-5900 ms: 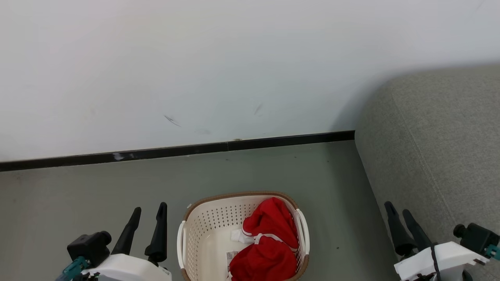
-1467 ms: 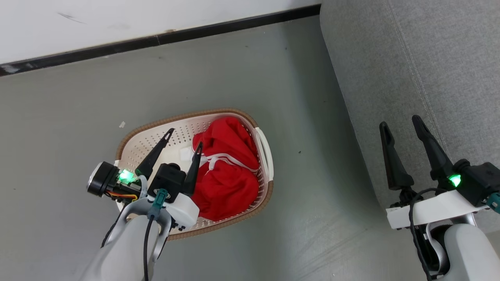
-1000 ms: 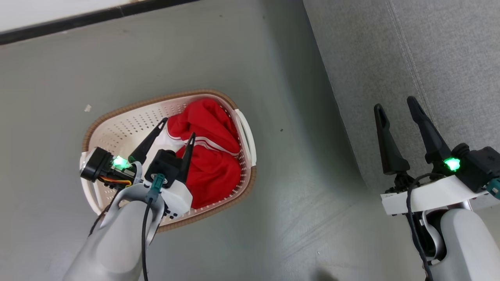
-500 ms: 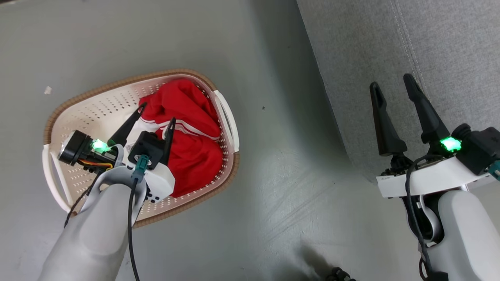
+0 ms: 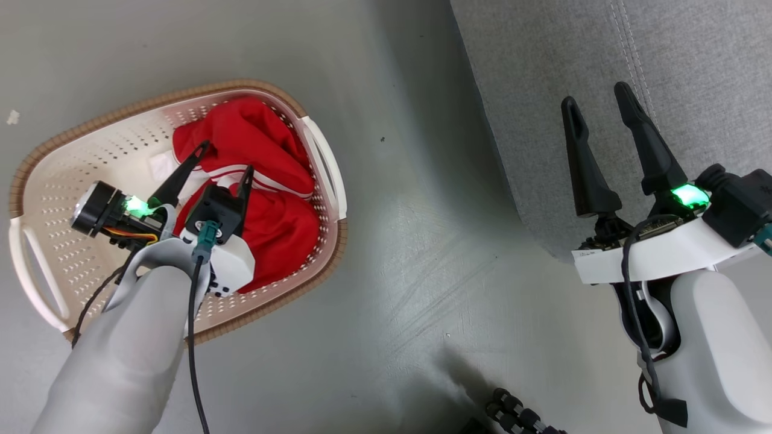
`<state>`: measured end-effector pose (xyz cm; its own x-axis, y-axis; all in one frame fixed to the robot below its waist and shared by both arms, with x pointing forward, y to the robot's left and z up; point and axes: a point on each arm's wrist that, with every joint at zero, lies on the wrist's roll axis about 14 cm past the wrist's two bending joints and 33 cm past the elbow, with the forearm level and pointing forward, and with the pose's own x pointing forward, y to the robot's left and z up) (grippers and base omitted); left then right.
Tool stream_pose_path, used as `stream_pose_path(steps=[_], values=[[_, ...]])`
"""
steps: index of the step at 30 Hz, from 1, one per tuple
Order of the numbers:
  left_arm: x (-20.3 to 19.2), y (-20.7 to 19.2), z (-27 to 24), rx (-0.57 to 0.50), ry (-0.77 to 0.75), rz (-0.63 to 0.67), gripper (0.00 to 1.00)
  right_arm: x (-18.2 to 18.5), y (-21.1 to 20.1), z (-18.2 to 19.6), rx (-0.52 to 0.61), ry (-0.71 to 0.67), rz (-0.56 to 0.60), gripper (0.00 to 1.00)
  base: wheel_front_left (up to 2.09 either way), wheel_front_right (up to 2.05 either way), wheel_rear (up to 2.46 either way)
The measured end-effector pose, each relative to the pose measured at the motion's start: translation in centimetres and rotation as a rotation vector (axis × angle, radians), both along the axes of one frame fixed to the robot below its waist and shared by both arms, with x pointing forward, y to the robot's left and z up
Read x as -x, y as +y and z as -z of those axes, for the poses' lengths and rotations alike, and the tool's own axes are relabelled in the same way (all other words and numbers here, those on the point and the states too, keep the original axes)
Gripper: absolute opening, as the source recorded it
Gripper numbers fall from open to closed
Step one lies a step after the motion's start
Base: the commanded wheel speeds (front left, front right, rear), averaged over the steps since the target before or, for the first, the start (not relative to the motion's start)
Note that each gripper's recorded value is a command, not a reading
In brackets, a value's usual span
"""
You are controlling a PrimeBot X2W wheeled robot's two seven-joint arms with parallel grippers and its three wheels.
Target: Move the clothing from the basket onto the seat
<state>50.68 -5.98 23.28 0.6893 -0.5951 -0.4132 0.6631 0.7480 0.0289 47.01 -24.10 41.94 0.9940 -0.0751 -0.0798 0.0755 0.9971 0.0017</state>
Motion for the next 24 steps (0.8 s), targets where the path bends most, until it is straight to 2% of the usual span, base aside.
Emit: stream_pose_path(steps=[24], values=[[-0.9, -1.3, 3.8, -0.054, 0.034, 0.022, 1.0, 0.2, -1.0, 1.8, -0.004, 0.055, 0.025, 1.0, 0.0, 0.0, 0.0]])
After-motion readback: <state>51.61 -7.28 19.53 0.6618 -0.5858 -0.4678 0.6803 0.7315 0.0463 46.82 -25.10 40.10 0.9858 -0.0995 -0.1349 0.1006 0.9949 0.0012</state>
